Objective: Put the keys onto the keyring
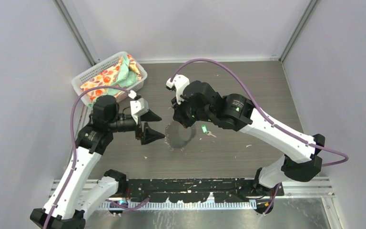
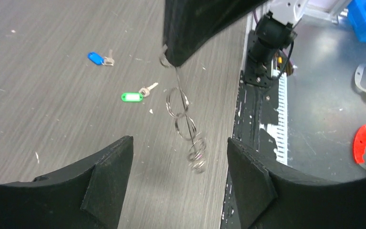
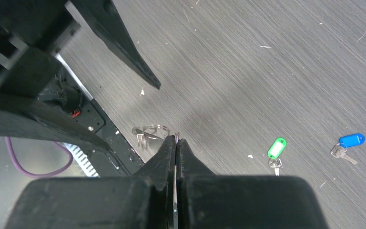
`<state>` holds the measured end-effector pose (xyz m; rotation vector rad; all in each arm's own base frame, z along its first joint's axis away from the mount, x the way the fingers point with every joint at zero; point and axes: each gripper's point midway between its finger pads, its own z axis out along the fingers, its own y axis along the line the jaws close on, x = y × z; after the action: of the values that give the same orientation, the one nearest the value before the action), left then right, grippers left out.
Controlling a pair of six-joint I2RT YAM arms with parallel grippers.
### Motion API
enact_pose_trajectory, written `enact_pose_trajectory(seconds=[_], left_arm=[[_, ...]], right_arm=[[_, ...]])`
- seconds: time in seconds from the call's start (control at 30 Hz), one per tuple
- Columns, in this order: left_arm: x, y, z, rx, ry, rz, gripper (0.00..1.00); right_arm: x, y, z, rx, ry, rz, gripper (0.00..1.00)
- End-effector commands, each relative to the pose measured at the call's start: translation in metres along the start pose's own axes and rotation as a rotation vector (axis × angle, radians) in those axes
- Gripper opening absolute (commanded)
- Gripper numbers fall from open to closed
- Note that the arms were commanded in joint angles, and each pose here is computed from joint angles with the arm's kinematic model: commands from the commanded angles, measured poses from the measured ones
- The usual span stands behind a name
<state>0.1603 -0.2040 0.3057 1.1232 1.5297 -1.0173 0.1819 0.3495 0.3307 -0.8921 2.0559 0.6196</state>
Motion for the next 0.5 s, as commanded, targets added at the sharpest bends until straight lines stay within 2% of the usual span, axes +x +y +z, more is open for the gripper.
enact_pose_trajectory(seconds=[0.0, 0.33, 0.47], left_arm=[[0.003, 0.001, 0.007, -0.002, -0.007, 0.119, 0.73], [-0.002, 0.011, 0.019, -0.059, -0.036, 0.168, 0.71], [0.006, 0.025, 0.017, -0.133, -0.016, 0.220, 0.65]], right_arm=[[-0.029, 0.005, -0.010, 0.006, -0.082, 0.070, 0.01], [-0.024, 0.012, -0.002, 0.003, -0.025, 0.113, 0.01], [-0.022, 0.017, -0.001, -0.021, -0.003, 0.115, 0.01]])
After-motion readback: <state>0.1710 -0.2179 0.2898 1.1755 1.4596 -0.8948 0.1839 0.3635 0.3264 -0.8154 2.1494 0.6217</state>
